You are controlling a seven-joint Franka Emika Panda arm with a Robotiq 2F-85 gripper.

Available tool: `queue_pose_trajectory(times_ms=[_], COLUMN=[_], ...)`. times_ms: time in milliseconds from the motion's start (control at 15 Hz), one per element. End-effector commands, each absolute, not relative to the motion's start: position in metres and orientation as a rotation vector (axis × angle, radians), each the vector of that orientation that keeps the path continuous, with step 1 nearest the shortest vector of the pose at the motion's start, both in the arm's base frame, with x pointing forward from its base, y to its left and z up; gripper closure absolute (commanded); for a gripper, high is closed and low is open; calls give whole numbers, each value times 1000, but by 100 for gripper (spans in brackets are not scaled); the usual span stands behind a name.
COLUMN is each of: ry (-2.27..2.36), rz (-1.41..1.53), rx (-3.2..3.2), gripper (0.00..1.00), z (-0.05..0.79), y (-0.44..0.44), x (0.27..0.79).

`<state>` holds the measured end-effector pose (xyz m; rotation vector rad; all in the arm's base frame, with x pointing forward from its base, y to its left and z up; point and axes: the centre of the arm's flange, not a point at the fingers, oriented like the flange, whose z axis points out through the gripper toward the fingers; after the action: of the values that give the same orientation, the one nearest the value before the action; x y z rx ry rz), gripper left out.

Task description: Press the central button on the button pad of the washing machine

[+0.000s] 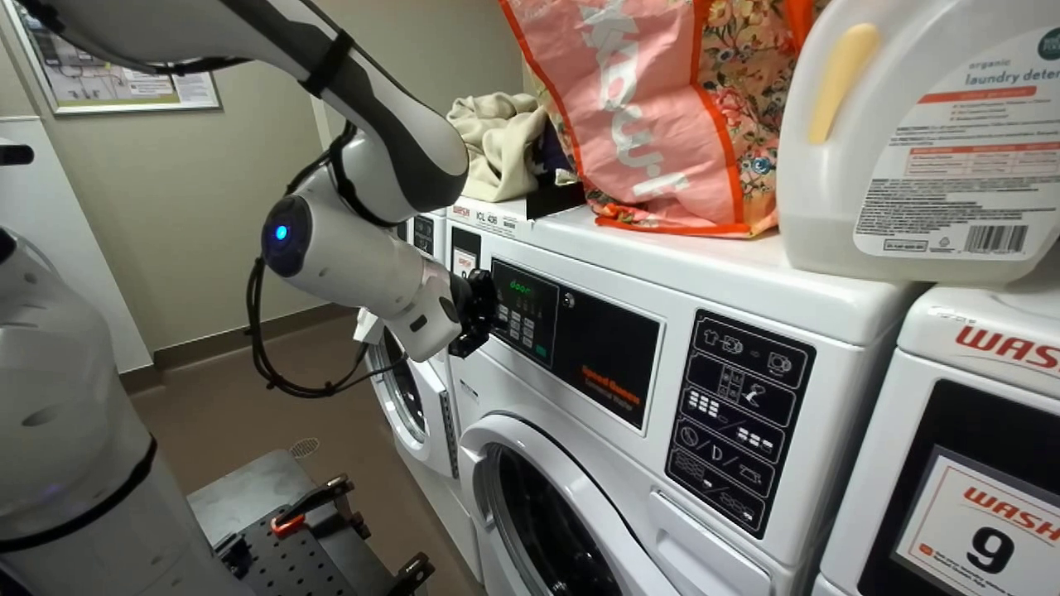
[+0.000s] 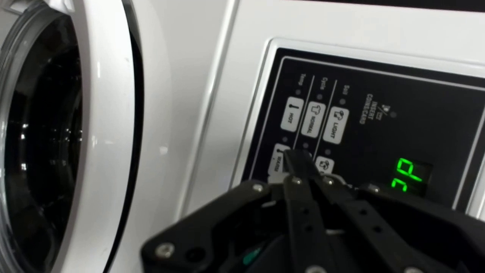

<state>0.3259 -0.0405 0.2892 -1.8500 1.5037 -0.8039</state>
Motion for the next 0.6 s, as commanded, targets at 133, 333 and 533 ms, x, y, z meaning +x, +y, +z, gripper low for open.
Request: queue_pose_trajectory(times_ms=[133,333,533], ry=[1534,1548,1555], rz=[-835,-840,-830], rx=[-1810,-1840,-1872], gripper=[100,100,100], z=[276,267,260], y=[-27,-24,-20], x=[356,375,378])
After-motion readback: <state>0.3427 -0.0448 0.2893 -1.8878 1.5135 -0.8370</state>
